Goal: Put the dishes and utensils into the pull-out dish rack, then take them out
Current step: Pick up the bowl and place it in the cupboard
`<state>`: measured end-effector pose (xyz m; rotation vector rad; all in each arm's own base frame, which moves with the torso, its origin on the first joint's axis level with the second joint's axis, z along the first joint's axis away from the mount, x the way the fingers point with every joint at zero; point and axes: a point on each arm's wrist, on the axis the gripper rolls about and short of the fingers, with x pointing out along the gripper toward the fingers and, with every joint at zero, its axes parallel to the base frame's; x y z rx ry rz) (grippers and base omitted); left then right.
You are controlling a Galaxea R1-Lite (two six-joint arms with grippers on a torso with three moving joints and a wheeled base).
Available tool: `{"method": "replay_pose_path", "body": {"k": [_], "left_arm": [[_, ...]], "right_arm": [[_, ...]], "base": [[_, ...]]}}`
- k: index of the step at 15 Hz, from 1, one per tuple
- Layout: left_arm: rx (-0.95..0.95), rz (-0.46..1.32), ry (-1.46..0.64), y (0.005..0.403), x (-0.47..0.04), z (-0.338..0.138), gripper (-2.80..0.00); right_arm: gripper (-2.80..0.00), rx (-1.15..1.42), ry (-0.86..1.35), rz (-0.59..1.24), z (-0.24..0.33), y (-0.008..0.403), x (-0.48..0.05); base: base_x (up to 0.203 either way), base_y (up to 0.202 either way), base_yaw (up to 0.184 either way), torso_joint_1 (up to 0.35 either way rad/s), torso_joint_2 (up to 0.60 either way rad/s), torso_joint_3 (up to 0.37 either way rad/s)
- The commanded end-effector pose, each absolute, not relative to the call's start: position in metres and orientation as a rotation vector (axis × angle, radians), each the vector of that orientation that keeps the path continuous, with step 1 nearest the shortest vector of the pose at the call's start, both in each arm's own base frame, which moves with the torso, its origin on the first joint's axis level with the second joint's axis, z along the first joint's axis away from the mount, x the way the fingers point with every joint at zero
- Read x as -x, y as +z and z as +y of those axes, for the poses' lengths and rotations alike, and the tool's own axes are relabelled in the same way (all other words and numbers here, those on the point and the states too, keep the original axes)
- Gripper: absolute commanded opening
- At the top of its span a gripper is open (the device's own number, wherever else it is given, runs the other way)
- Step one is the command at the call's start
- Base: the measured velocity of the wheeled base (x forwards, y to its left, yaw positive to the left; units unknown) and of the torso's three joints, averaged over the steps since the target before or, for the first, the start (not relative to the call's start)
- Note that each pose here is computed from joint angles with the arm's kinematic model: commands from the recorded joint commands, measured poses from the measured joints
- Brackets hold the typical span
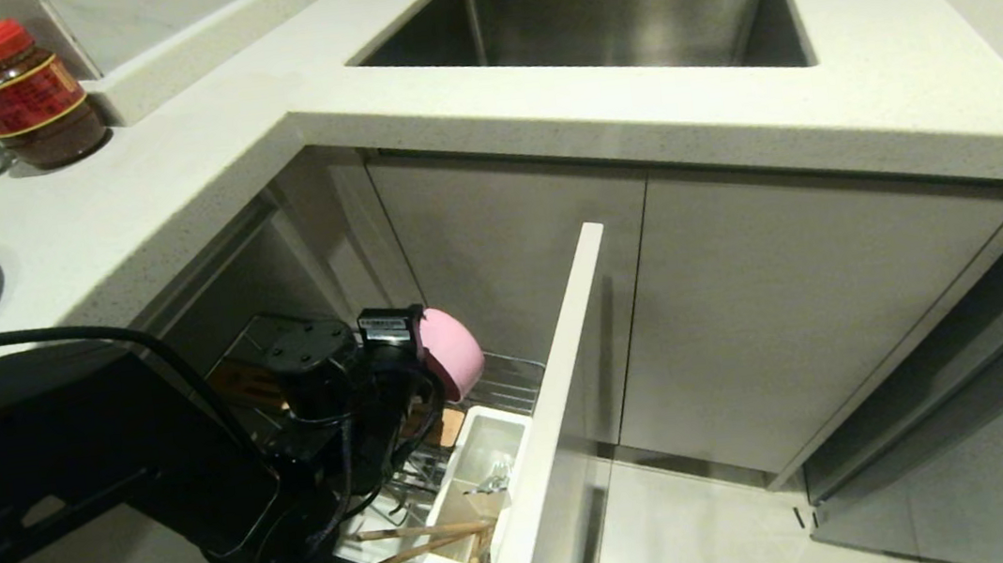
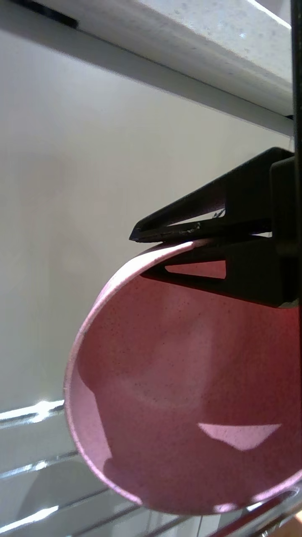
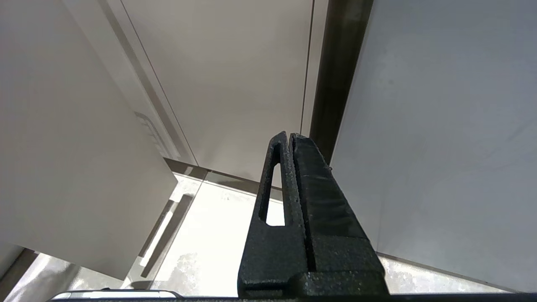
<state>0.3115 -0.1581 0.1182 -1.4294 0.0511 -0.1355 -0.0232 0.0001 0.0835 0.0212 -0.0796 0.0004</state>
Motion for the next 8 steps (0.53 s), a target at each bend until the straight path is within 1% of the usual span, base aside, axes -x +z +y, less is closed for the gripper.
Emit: {"method": "replay_pose_path", "body": {"k": [1,6,7,8], "left_arm": [[1.444,0.046,-0.128,0.1169,-0.3126,-0.1566,-2.80],[1.434,0.066,-0.109,0.1114,-0.3151,-0.1562,-2.80],[1.432,0.066,-0.109,0.1120,-0.3151,-0.1562,0.00],[1.432,0.065,-0.110,0.1130,-0.3143,-0.1563,0.00]], "right_arm": [[-2.80,-0.021,0.001,-0.055,0.0001,0.0764,0.0212],[-2.80,-0.021,0.001,-0.054,0.0001,0.0762,0.0211],[-2.80,-0.021,0.001,-0.055,0.0001,0.0764,0.0212],[-2.80,-0.021,0.001,-0.055,0.0001,0.0763,0.0212]], "base": [[0.000,0.000,0.000,0.000,0.00,0.000],[0.000,0.000,0.000,0.000,0.00,0.000],[0.000,0.000,0.000,0.000,0.00,0.000],[0.000,0.000,0.000,0.000,0.00,0.000]]}}
